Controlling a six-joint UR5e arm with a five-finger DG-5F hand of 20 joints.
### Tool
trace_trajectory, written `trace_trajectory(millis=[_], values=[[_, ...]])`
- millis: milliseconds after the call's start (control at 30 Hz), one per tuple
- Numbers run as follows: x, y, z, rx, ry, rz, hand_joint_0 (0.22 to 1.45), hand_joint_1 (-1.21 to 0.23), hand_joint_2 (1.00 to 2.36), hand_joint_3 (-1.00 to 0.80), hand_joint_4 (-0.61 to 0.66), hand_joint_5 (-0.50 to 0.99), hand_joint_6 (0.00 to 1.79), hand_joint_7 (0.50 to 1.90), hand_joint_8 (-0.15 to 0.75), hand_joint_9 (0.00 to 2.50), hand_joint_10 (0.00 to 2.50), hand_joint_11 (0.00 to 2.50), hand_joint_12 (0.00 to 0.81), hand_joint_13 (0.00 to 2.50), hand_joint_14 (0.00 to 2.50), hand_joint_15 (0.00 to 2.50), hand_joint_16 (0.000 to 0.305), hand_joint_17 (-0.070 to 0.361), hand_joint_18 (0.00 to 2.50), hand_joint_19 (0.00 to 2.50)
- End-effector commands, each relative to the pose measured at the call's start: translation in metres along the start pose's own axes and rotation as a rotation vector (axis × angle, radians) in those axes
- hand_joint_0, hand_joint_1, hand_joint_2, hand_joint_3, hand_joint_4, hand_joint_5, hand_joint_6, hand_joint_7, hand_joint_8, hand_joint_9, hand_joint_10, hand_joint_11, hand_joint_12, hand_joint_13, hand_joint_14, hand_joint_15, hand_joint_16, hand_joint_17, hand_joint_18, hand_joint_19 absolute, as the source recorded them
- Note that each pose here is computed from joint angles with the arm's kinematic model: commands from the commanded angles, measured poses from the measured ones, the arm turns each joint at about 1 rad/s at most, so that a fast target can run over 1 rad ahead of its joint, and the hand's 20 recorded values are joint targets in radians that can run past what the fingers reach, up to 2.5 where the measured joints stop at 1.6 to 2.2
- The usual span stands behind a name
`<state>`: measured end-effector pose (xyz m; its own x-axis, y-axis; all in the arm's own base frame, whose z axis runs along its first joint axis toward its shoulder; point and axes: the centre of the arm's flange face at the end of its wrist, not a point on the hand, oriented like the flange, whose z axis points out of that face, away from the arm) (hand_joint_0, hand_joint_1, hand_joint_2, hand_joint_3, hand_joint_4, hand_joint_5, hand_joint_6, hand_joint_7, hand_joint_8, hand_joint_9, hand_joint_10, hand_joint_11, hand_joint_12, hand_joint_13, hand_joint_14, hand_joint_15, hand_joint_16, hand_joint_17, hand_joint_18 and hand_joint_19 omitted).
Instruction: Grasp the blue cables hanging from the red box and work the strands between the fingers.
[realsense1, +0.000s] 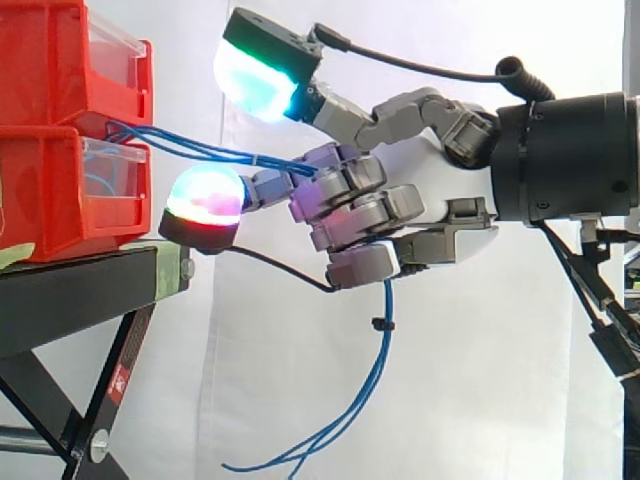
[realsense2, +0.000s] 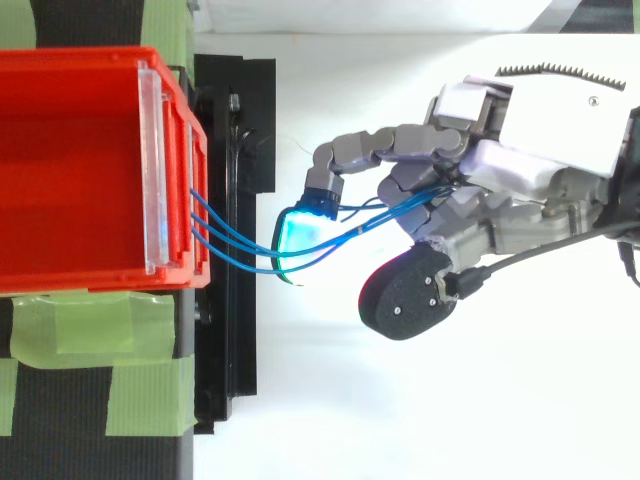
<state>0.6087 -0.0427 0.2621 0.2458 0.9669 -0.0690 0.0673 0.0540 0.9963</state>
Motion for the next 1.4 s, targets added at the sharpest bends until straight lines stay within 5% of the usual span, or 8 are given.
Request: trace_trajectory(millis=[0, 367, 1367], values=[[0.000, 0.001, 0.000, -0.001, -0.001, -0.002, 0.81, -0.66, 1.00, -0.95, 0.21, 0.21, 0.30, 1.16, 0.336, 0.91, 2.50, 2.00, 0.449, 1.22, 2.50, 1.34, 0.056, 0.127, 1.44, 1.19], [-0.005, 0.001, 0.000, 0.000, -0.038, 0.003, 0.81, -0.65, 1.00, -0.97, 0.20, 0.26, 0.28, 1.18, 0.335, 0.91, 2.50, 1.99, 0.444, 1.21, 2.50, 1.33, 0.055, 0.125, 1.44, 1.21], [-0.005, 0.018, 0.008, -0.026, -0.052, 0.015, 0.82, -0.65, 1.00, -0.97, 0.14, 0.49, 0.20, 1.31, 0.320, 0.94, 2.50, 1.95, 0.425, 1.20, 2.50, 1.32, 0.052, 0.117, 1.45, 1.28]])
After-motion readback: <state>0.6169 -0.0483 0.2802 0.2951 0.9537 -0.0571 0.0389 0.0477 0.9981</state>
